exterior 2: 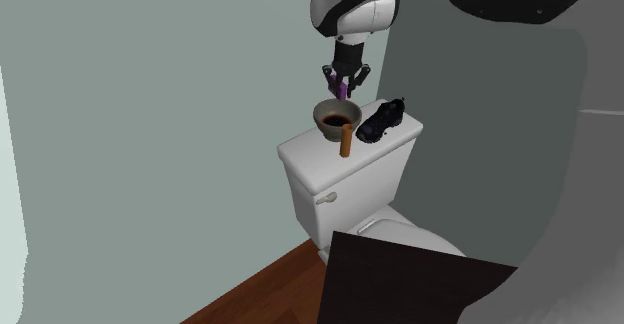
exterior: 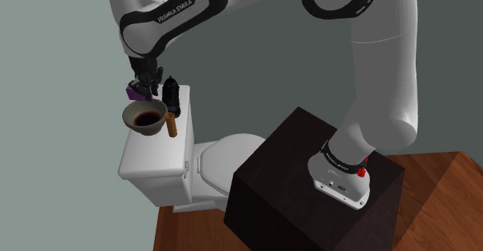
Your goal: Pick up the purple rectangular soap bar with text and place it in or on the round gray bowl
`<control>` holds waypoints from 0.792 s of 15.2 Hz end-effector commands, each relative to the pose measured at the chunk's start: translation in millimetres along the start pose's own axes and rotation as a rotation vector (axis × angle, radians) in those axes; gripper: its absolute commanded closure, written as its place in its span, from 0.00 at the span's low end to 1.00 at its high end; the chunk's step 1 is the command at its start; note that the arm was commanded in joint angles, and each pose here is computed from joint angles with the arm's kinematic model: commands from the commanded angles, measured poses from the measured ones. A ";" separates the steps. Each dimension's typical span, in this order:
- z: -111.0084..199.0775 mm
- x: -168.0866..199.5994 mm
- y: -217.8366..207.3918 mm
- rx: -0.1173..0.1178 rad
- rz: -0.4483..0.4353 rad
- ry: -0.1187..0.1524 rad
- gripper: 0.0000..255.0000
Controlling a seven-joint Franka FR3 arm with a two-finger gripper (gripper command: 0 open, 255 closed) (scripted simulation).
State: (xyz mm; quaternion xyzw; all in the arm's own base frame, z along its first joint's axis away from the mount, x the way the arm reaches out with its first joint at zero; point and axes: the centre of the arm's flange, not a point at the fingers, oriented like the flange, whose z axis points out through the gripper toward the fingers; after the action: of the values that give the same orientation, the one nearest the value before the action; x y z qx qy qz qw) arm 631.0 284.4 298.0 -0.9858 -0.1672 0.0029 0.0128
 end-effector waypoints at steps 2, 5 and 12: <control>4.3 17.4 14.5 0.000 0.000 0.000 1.00; 20.2 17.4 15.0 0.000 0.000 0.000 1.00; 57.1 17.4 15.9 0.000 0.000 0.000 1.00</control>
State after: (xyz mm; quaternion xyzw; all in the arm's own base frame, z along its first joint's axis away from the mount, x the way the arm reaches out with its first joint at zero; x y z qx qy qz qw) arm 652.4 275.5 245.4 -0.9858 -0.1674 0.0033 0.0126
